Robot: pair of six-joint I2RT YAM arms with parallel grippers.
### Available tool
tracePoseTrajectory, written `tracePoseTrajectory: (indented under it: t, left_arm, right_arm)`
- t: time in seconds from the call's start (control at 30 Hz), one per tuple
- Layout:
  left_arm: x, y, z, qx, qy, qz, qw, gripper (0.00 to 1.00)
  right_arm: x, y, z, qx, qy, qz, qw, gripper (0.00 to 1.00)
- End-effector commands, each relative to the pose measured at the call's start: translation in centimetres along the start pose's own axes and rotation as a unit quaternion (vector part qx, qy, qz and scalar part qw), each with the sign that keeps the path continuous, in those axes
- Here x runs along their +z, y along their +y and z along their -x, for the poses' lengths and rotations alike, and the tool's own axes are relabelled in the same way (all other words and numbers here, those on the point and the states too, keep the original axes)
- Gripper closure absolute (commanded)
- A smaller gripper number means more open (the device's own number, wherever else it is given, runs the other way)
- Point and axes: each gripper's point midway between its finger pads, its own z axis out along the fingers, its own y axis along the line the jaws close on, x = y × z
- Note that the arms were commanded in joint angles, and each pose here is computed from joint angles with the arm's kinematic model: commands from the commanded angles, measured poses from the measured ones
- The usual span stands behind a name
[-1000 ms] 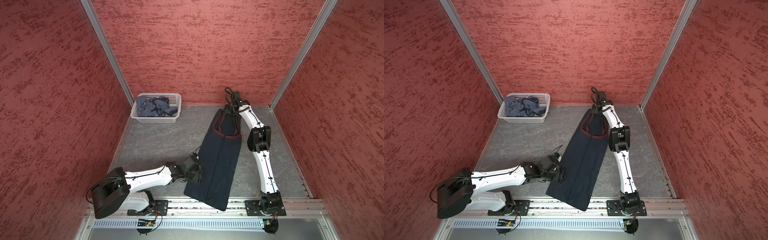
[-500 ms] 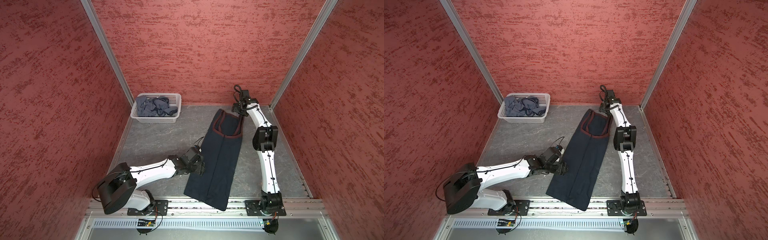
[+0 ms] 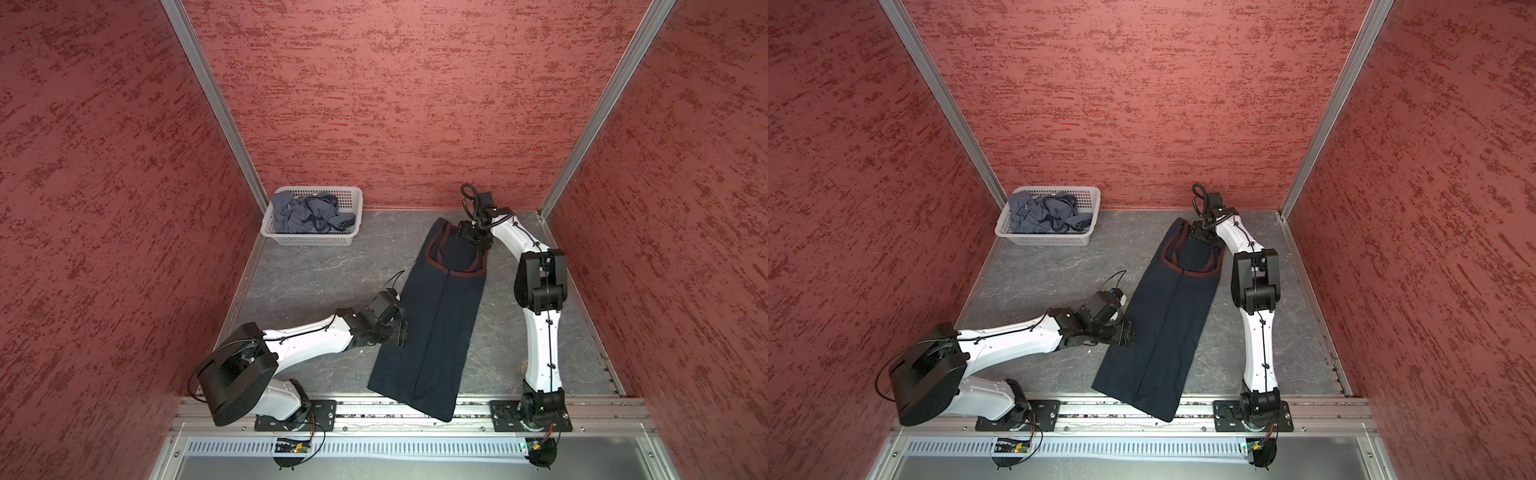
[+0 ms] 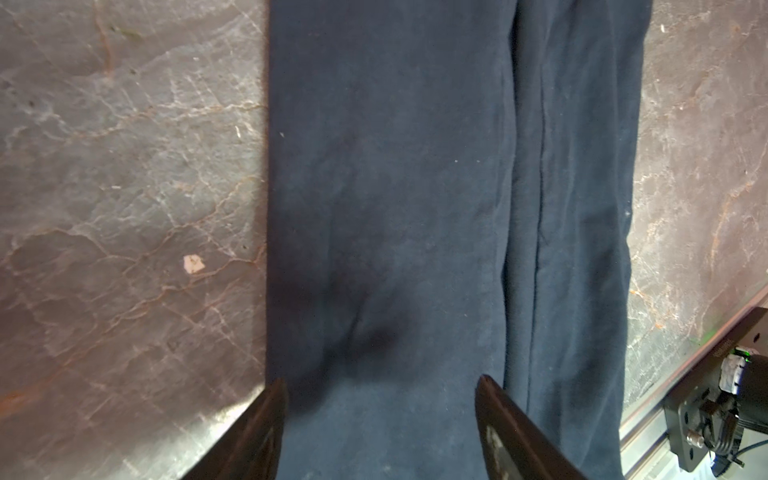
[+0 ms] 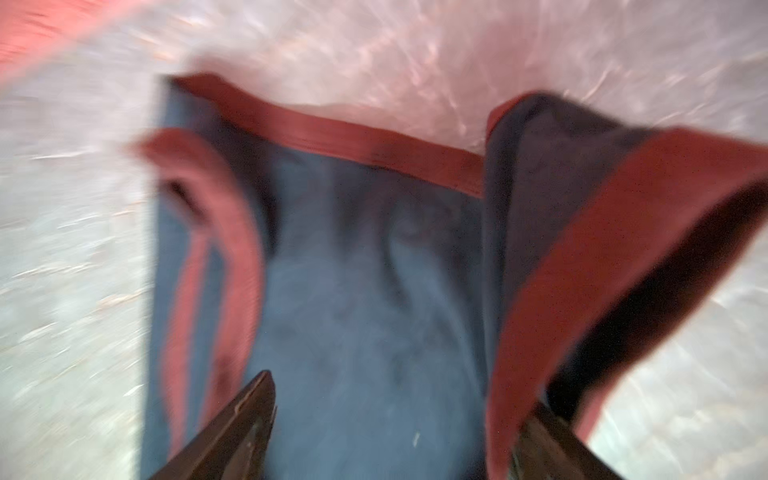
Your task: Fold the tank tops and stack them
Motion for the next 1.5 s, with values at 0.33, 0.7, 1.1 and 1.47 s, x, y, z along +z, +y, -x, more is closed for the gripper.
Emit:
tracePoseTrajectory:
  t: [0.33, 0.7, 1.1, 1.47]
  left_arm:
    - [1.5, -1.3, 2.7, 0.009, -0.003, -0.022, 1.000, 0.28]
    - [1.7, -1.0, 2.5, 0.006, -0.003, -0.022, 1.000, 0.28]
    - [2.0, -0.6, 2.1, -0.001, 0.001, -0.021, 1.000, 0.28]
    - [2.2, -0.5, 2.2, -0.003, 0.000, -0.020, 1.000, 0.28]
  right_arm:
    - [-6.1, -3.3, -4.8, -0.006, -0.050, -0.014, 0.999, 0.17]
    - [-3.3, -9.7, 0.4, 0.117, -0.075, 0.009, 0.990, 0.30]
    - [0.7, -12.2, 5.2, 0.185, -0.086, 0.091, 0.975, 0.39]
    - [4.1, -14.0, 4.3, 0.208, -0.055, 0.044, 0.976, 0.60]
